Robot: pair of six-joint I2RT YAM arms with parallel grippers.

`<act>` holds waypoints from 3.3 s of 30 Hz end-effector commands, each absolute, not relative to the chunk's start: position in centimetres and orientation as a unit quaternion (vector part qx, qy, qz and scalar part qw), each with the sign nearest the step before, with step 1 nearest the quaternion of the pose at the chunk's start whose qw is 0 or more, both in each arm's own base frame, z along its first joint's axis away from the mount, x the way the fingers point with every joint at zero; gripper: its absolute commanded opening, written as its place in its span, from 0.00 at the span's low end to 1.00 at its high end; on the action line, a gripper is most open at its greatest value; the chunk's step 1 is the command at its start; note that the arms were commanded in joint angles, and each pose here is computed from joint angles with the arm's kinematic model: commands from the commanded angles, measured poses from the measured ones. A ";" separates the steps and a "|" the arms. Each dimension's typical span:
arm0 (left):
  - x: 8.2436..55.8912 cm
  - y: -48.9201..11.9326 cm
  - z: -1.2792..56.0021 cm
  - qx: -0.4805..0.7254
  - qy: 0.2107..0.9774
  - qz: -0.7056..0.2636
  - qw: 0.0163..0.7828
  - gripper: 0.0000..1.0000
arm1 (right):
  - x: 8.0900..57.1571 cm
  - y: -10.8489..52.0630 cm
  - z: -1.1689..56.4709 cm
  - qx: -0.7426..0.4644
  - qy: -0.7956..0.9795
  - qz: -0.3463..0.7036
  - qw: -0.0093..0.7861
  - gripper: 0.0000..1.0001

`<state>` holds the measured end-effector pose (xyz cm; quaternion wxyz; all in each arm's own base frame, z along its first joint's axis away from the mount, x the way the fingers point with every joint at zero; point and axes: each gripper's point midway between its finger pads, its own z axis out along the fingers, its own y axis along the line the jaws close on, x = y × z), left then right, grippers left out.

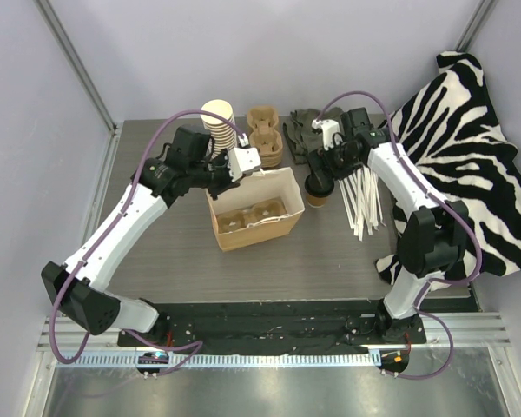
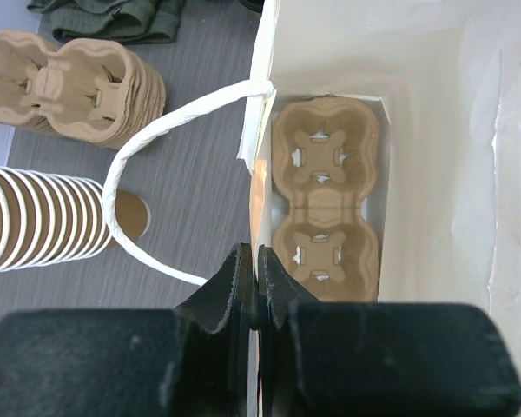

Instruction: Pack the takeout coffee

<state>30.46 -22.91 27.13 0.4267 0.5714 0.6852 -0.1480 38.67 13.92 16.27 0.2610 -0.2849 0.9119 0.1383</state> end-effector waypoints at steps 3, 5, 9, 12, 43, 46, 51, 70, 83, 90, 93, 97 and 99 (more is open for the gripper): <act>30.2 -23.2 27.6 0.569 0.681 -0.161 0.433 0.00 | 41.2 13.4 15.4 -0.288 0.903 0.105 0.303 1.00; 30.3 -23.3 27.6 0.568 0.682 -0.162 0.432 0.00 | 41.2 13.5 15.1 -0.288 0.903 0.107 0.301 1.00; 30.4 -23.4 27.5 0.567 0.684 -0.163 0.430 0.00 | 41.6 13.8 14.7 -0.294 0.898 0.112 0.306 1.00; 30.5 -23.4 27.5 0.566 0.684 -0.164 0.430 0.00 | 41.7 14.0 14.4 -0.300 0.896 0.115 0.306 1.00; 30.4 -23.4 26.8 0.564 0.692 -0.168 0.418 0.00 | 42.1 13.6 12.5 -0.315 0.885 0.100 0.328 0.99; 30.5 -23.5 26.8 0.565 0.692 -0.168 0.417 0.00 | 42.3 13.6 13.0 -0.316 0.884 0.096 0.332 1.00; 30.6 -23.6 26.7 0.566 0.691 -0.170 0.417 0.00 | 42.2 13.3 13.3 -0.318 0.885 0.090 0.328 1.00; 30.7 -23.7 27.1 0.569 0.689 -0.168 0.417 0.00 | 42.5 13.8 13.8 -0.306 0.894 0.134 0.299 0.97; 30.8 -23.7 27.2 0.569 0.689 -0.168 0.417 0.00 | 42.8 13.4 15.1 -0.294 0.894 0.149 0.304 1.00; 30.9 -23.8 27.1 0.569 0.689 -0.170 0.416 0.00 | 42.9 13.2 15.1 -0.295 0.893 0.143 0.309 0.99; 31.0 -23.9 27.1 0.569 0.688 -0.170 0.418 0.00 | 43.1 13.1 14.8 -0.294 0.893 0.138 0.312 0.98; 31.0 -23.9 27.1 0.569 0.688 -0.170 0.418 0.00 | 43.3 12.9 14.2 -0.295 0.894 0.131 0.312 0.99; 31.1 -23.9 27.0 0.569 0.688 -0.170 0.417 0.00 | 43.4 12.9 14.0 -0.296 0.894 0.128 0.313 0.98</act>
